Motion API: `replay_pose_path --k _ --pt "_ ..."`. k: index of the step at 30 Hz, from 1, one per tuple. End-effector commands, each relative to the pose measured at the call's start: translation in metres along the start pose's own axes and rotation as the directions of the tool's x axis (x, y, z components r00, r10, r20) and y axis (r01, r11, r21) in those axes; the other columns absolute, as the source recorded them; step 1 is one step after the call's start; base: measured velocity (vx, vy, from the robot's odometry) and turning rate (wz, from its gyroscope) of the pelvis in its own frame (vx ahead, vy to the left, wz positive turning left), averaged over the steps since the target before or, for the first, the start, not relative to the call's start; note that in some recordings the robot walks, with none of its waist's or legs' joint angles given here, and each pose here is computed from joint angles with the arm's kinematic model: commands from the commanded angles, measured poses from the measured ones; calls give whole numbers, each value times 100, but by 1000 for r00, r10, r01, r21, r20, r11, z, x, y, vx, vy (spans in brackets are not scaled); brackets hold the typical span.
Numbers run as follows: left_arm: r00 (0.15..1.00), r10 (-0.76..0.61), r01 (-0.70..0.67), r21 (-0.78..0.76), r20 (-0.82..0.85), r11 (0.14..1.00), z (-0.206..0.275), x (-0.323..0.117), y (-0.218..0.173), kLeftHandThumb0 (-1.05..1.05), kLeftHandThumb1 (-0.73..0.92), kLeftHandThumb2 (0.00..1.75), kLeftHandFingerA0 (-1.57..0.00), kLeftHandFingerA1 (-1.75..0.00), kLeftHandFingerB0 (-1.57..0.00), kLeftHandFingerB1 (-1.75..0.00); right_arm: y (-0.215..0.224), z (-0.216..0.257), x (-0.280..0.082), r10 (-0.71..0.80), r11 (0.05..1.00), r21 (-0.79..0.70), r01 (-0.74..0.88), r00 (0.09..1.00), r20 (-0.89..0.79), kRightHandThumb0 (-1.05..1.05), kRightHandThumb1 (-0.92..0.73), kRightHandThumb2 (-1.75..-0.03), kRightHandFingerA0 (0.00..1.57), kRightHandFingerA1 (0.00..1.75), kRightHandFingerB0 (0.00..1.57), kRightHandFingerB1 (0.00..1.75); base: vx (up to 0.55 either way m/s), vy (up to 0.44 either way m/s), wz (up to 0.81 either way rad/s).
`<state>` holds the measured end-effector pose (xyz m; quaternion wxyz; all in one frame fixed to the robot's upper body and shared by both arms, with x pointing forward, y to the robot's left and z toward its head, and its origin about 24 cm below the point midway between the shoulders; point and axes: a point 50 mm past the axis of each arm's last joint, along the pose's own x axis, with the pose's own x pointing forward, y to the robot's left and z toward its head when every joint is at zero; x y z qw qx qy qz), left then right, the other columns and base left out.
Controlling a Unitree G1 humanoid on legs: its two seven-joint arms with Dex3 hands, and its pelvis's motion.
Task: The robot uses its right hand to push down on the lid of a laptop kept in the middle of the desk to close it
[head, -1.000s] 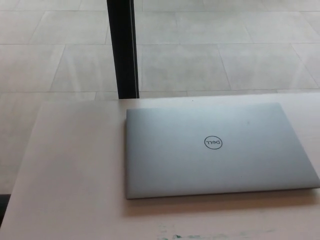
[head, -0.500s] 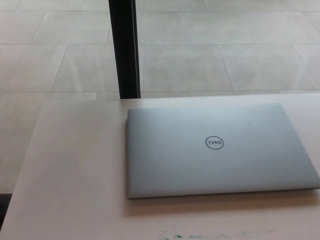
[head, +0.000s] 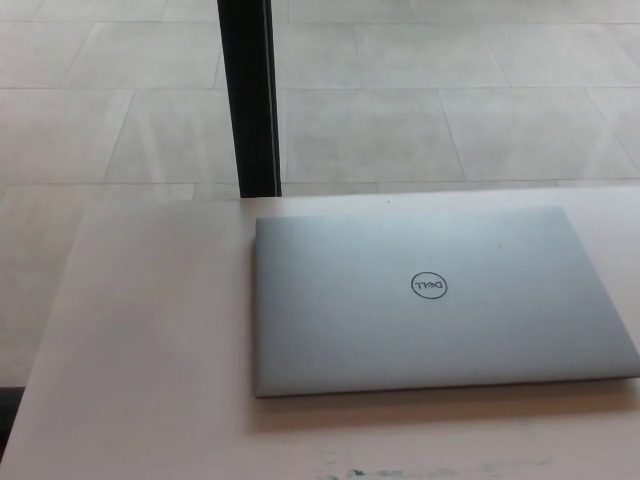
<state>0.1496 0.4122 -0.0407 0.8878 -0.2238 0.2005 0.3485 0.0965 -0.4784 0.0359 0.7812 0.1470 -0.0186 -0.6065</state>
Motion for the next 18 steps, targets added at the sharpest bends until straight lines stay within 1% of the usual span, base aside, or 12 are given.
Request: replay_pose_path --k 1,4,5,7,8,12,13,14,15,16,17,18 --pt "1000 5 -5 -1 2 1000 4 0 2 -105 55 110 -20 -50 -12 -42 -2 0 -1 1 1000 17 -1 1000 -21 -94 -91 -69 72 132 23 115 0 0 0" --pt "1000 7 -7 6 -5 1000 3 0 2 -105 55 110 -20 -50 -13 -42 -4 -2 0 -1 1000 6 1 999 -34 -95 -91 -69 73 130 24 111 0 0 0" --pt "1000 7 -7 6 -4 1000 3 0 2 -105 77 70 -24 -44 -19 -36 -4 -3 0 3 1000 9 -3 999 -36 -97 -90 -69 71 131 22 114 0 0 0" --pt "1000 15 -15 10 -8 1000 3 0 1 -105 78 70 -25 -43 -20 -35 -3 -2 -1 10 1000 13 -10 999 -34 -95 -90 -69 71 134 20 115 0 0 0" --pt "1000 11 -11 10 -7 1000 3 0 2 -105 78 70 -24 -42 -19 -35 -4 -3 0 12 1000 1 -12 999 -39 -95 -91 -69 71 130 20 112 0 0 0" --pt "1000 8 -8 3 -5 1000 3 0 2 -105 77 70 -24 -42 -19 -35 -4 -3 0 8 1000 5 -8 999 -47 -94 -91 -69 69 129 21 109 0 0 0" --pt "1000 9 -9 7 -2 1000 3 0 2 -105 77 70 -24 -43 -20 -35 -4 -3 -1 20 1000 4 -20 999 -47 -94 -91 -69 70 132 20 115 0 0 0" --pt "1000 10 -10 10 -1 1000 3 0 2 -105 55 109 -21 -49 -16 -42 -4 -3 -1 26 1000 0 -26 998 -49 -94 -91 -69 69 131 19 113 0 0 0" --pt "1000 11 -11 14 -1 1000 3 0 2 -105 55 109 -21 -49 -16 -42 -4 -3 -1 27 1000 -6 -27 998 -52 -94 -91 -69 69 131 19 113 0 0 0" --pt "1000 12 -12 -3 2 1000 3 0 2 -105 77 70 -25 -43 -21 -35 -2 -2 -2 15 1000 -8 -16 999 -48 -93 -90 -69 73 132 22 115 0 0 0" --pt "1000 11 -11 -2 1 1000 3 0 2 -105 55 109 -21 -50 -16 -42 -2 -2 -3 21 1000 -10 -22 999 -50 -93 -90 -69 72 135 20 118 0 0 0" --pt "1000 11 -11 -2 1 1000 3 0 2 -105 55 109 -21 -50 -16 -42 -2 -2 -3 21 1000 -10 -22 999 -50 -93 -90 -69 72 135 20 118 0 0 0"
